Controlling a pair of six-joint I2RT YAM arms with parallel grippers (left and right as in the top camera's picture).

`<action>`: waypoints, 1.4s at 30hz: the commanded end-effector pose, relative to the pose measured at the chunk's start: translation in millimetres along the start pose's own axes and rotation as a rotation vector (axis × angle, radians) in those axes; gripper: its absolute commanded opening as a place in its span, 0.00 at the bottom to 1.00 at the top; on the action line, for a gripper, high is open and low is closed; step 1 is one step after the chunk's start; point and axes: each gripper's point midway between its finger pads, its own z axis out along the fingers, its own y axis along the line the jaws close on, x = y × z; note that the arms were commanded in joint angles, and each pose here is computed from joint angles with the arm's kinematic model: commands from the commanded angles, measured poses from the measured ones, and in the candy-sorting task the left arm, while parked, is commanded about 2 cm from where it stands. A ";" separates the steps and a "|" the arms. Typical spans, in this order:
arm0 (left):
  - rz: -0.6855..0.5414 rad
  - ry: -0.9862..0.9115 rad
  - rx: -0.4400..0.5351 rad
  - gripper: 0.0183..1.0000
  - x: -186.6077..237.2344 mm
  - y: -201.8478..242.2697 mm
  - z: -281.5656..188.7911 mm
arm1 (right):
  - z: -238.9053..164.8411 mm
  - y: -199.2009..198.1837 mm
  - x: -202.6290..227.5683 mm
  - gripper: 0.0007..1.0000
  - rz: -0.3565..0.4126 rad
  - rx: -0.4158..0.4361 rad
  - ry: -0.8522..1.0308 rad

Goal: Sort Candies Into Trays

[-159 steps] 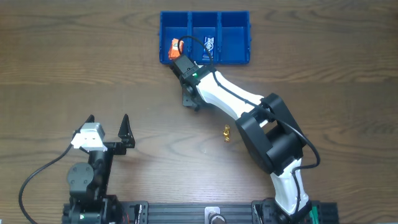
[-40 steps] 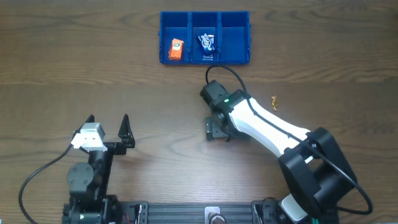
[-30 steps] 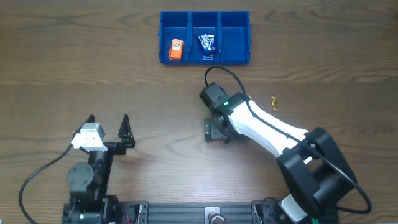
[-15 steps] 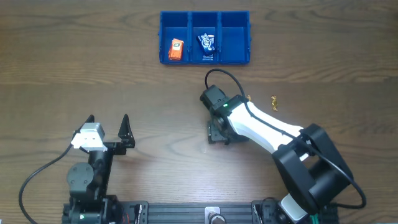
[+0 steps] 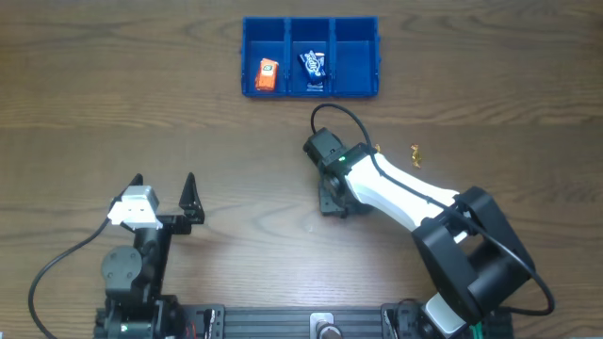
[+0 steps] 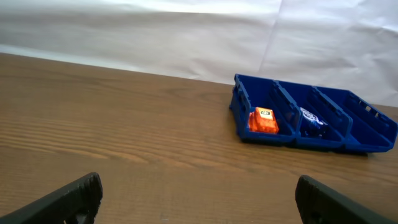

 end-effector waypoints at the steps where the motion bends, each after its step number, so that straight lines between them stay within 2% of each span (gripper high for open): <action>1: 0.012 0.051 0.014 1.00 16.4 -1.3 0.8 | 2.5 -8.6 -4.6 0.47 0.024 0.027 -0.012; 3: 0.012 0.051 0.014 1.00 16.4 -1.3 0.8 | 2.5 -8.2 -5.2 0.42 0.024 0.025 -0.015; 10: 0.012 0.051 0.014 1.00 16.4 -1.3 0.8 | 2.5 -9.2 -7.2 0.39 0.030 0.022 -0.019; 26: 0.012 0.051 0.014 1.00 16.4 -1.3 0.8 | 2.5 -7.0 -6.1 0.14 0.026 0.021 -0.019; 31: 0.012 0.052 0.014 1.00 16.5 -1.3 0.8 | -0.6 -3.5 -12.9 0.13 0.027 0.007 -0.045; 34: 0.012 0.052 0.014 1.00 16.5 -1.3 0.8 | -20.0 -5.7 -35.5 0.13 0.043 0.017 -0.137; 37: 0.012 0.051 0.014 1.00 16.4 -1.3 0.8 | -67.0 -13.2 -79.9 0.12 0.091 0.018 -0.303; 40: 0.012 0.051 0.014 1.00 16.4 -1.3 0.8 | -131.1 -18.6 -134.4 0.13 0.092 0.006 -0.492; 42: 0.012 0.051 0.014 1.00 16.4 -1.3 0.8 | -157.1 -24.2 -159.8 0.13 0.098 0.006 -0.574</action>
